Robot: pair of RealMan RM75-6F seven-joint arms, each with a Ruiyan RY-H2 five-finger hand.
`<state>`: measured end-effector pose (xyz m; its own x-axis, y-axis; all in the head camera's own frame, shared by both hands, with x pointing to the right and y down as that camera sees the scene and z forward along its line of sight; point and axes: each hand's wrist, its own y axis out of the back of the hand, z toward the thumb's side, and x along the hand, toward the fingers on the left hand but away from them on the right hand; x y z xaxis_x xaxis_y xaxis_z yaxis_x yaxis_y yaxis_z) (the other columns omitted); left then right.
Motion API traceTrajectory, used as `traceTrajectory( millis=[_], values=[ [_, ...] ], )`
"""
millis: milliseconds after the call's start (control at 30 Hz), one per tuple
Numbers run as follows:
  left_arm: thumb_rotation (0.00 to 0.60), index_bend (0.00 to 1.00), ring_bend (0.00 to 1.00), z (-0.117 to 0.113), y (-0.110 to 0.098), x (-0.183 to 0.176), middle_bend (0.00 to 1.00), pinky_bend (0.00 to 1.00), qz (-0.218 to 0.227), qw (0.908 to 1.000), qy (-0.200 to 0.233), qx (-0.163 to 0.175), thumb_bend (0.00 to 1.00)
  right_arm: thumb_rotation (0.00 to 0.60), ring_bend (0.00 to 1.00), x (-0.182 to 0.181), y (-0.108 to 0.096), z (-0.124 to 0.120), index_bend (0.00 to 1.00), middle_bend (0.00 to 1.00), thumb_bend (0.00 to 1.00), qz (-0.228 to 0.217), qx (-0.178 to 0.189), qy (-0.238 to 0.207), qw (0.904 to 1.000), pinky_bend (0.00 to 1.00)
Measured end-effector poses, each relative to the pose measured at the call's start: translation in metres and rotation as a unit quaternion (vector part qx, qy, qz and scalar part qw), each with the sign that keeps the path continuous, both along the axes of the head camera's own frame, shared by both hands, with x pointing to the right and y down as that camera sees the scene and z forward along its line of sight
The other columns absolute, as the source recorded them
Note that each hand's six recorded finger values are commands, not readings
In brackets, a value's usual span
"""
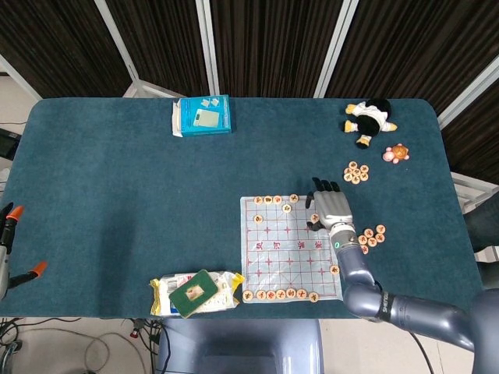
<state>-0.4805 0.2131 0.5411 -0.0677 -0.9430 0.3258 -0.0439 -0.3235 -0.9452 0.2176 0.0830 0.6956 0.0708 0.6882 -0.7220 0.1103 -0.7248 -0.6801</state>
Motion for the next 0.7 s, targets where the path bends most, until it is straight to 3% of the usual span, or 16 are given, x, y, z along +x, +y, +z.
traceTrajectory(
  millis=[167,400,500,700],
  values=[
    [0.600,0.00,0.00,0.000,0.000,0.000,0.00,0.06,0.001,1.0000,0.003,0.001,0.05,0.600,0.00,0.019,0.000,-0.042,0.26,0.00,0.35,-0.007,0.027,-0.011,0.9996,0.02],
    [0.600,0.00,0.00,-0.002,0.000,0.000,0.00,0.06,0.002,1.0000,0.006,0.002,0.05,0.600,0.00,0.076,0.006,-0.096,0.15,0.00,0.35,0.010,0.075,-0.015,0.9970,0.02],
    [0.600,0.00,0.00,-0.002,0.000,-0.001,0.00,0.06,0.000,1.0000,0.007,0.005,0.05,0.600,0.00,0.098,0.018,-0.113,0.15,0.00,0.35,0.016,0.101,-0.022,0.9945,0.02],
    [0.600,0.00,0.00,0.001,0.001,0.000,0.00,0.06,0.003,1.0000,0.007,-0.001,0.05,0.600,0.00,0.146,0.062,-0.153,0.15,0.00,0.34,0.010,0.190,-0.003,0.9817,0.02]
  ],
)
